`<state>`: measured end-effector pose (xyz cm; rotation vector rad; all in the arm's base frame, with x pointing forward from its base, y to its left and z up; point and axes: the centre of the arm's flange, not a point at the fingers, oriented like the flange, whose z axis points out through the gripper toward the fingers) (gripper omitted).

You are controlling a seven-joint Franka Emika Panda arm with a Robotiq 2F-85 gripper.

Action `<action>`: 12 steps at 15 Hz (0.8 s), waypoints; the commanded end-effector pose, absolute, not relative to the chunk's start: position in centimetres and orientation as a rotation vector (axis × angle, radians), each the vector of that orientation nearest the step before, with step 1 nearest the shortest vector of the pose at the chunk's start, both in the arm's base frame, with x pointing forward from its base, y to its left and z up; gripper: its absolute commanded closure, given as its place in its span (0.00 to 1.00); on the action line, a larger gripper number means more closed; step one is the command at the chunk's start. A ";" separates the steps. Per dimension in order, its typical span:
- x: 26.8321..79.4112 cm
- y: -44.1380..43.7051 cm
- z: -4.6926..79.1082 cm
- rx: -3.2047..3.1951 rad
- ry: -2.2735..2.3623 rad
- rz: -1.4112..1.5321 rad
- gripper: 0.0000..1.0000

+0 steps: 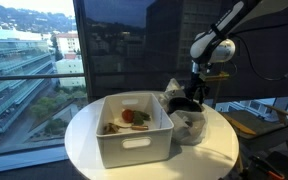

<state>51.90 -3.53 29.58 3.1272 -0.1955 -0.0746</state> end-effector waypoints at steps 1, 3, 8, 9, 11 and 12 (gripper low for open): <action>49.5 0.8 35.8 3.159 -0.031 -0.078 0.03; 49.6 3.9 37.0 3.158 0.102 -0.091 0.00; 50.1 11.9 36.7 3.123 0.368 -0.156 0.00; 50.3 13.4 36.1 3.107 0.414 -0.171 0.00; 50.9 16.2 34.7 3.076 0.460 -0.217 0.00; 51.2 17.7 34.1 3.068 0.501 -0.230 0.00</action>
